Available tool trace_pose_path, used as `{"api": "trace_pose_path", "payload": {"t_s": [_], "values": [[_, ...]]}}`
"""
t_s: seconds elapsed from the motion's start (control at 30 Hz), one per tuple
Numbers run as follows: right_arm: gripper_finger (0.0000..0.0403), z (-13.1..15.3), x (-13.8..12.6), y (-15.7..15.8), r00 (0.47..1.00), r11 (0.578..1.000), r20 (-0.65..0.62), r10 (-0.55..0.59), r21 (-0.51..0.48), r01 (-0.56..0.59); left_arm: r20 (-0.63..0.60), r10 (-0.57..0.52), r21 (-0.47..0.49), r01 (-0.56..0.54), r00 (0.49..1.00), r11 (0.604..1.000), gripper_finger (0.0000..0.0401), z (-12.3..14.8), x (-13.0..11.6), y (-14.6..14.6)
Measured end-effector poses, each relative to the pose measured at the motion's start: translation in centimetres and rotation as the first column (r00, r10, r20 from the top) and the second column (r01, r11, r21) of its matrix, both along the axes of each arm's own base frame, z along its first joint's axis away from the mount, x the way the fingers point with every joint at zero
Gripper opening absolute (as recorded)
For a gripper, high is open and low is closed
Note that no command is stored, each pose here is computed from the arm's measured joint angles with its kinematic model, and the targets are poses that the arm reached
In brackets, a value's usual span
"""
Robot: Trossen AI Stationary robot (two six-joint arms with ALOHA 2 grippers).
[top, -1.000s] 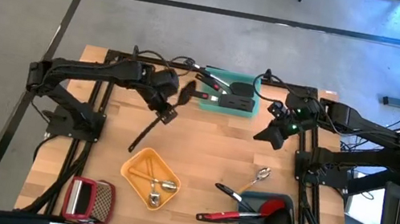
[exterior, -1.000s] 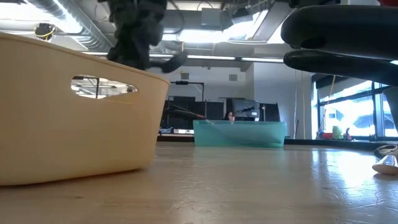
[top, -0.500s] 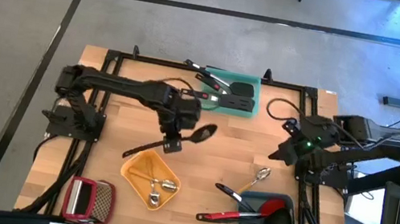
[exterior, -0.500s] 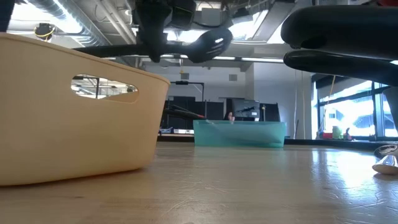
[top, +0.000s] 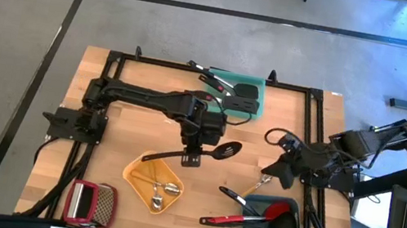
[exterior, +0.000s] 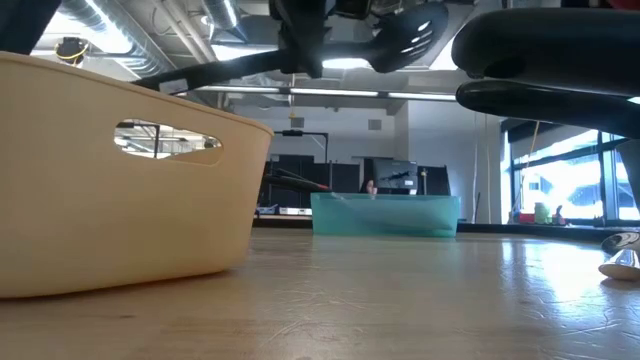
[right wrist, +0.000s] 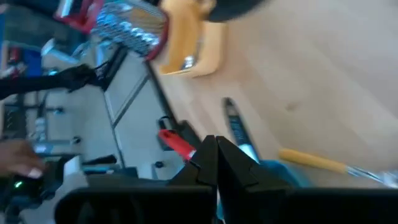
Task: Pick & Place Kitchen Items
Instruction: Put the black spatula into the green bin
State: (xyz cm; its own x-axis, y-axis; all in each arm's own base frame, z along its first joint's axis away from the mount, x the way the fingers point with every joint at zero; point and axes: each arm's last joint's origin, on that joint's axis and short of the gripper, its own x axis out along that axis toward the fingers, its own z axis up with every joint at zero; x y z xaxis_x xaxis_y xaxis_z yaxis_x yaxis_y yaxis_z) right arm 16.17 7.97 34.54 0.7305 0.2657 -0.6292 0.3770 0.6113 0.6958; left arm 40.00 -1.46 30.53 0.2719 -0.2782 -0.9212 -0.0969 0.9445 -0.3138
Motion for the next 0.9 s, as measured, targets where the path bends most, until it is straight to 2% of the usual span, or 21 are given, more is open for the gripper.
{"api": "trace_pose_path", "payload": {"t_s": [0.23, 0.47, 0.7, 0.9], "values": [[0.0001, 0.6, 2.7, 1.8, 0.976, 0.992, 0.178, 0.125, -0.023, -0.123, -0.038, -0.043, 0.015, 0.044, 0.998, 0.999, 0.0063, 0.1, 0.2, 0.0], [0.0007, 0.3, 4.9, 1.9, 0.959, 0.989, 0.262, 0.111, -0.128, -0.079, -0.052, -0.059, 0.031, 0.060, 0.997, 0.998, 0.0063, 0.0, 0.0, 0.1], [0.0078, -0.5, 6.9, 2.2, 0.929, 0.943, 0.297, 0.221, -0.308, -0.126, -0.046, -0.072, 0.041, 0.074, 0.996, 0.996, 0.0063, 0.0, 0.0, 0.1], [0.0145, -0.9, 7.1, 2.3, 0.927, 0.919, 0.273, 0.257, -0.365, -0.147, -0.046, -0.095, 0.047, 0.097, 0.994, 0.994, 0.0063, 0.0, 0.0, 0.0]]}}
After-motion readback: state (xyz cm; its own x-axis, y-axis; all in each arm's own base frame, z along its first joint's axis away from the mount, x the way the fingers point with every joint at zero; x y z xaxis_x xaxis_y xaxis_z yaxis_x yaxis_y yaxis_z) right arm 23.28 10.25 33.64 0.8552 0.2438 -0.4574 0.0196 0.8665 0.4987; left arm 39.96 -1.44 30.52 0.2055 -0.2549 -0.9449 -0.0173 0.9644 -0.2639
